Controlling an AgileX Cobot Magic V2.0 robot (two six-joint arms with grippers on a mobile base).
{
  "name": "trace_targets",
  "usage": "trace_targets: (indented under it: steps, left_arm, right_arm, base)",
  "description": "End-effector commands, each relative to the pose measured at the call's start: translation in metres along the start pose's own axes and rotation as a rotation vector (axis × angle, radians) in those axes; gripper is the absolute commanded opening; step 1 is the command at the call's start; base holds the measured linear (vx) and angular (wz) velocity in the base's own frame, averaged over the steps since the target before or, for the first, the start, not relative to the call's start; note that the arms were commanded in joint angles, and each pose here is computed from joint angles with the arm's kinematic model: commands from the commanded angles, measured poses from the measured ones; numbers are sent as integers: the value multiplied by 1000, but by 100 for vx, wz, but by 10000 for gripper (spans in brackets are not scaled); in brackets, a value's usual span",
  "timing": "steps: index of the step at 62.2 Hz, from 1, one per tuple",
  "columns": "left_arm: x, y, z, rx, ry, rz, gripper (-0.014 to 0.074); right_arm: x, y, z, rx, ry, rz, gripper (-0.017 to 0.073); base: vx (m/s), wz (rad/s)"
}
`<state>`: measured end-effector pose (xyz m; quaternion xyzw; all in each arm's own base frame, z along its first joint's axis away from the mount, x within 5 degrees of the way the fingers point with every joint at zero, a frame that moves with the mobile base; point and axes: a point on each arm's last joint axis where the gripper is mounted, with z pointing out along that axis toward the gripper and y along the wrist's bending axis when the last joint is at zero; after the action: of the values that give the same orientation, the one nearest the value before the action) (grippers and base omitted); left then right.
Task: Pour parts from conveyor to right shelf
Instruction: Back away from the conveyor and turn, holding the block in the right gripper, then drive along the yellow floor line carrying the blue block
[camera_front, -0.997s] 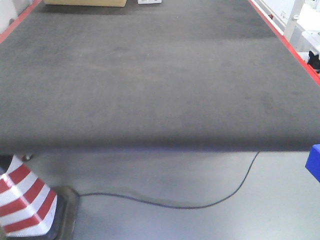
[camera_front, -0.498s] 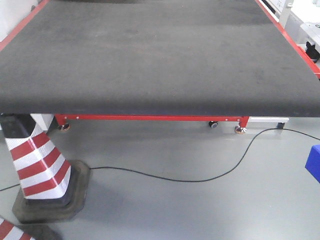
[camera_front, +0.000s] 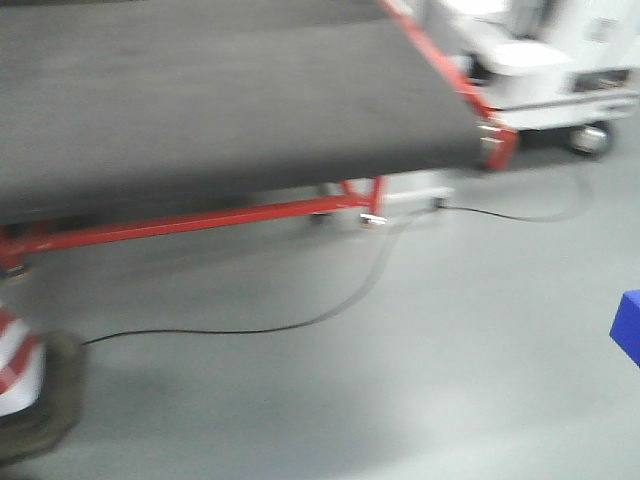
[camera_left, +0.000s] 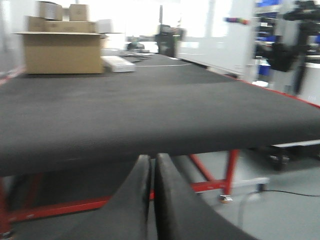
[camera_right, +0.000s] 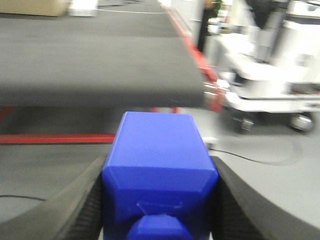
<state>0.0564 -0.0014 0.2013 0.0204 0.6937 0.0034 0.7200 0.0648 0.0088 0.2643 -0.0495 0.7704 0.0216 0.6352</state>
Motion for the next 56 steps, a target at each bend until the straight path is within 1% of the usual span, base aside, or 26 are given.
trace_targets:
  steps: [1,28,56]
  left_arm:
    - [3,0,0,-1,-53,-9,-6]
    - [3,0,0,-1,-53,-9,-6]
    - [3,0,0,-1,-53,-9,-6]
  right_arm:
    - [-15,-2,-2,26,-90,-3,-6]
    - [-15,-2,-2,26,-90,-3,-6]
    - [-15,-2,-2,26,-90,-3,-6]
  base:
    - [-18,-90]
    - [-20,-99]
    - [-18,-70]
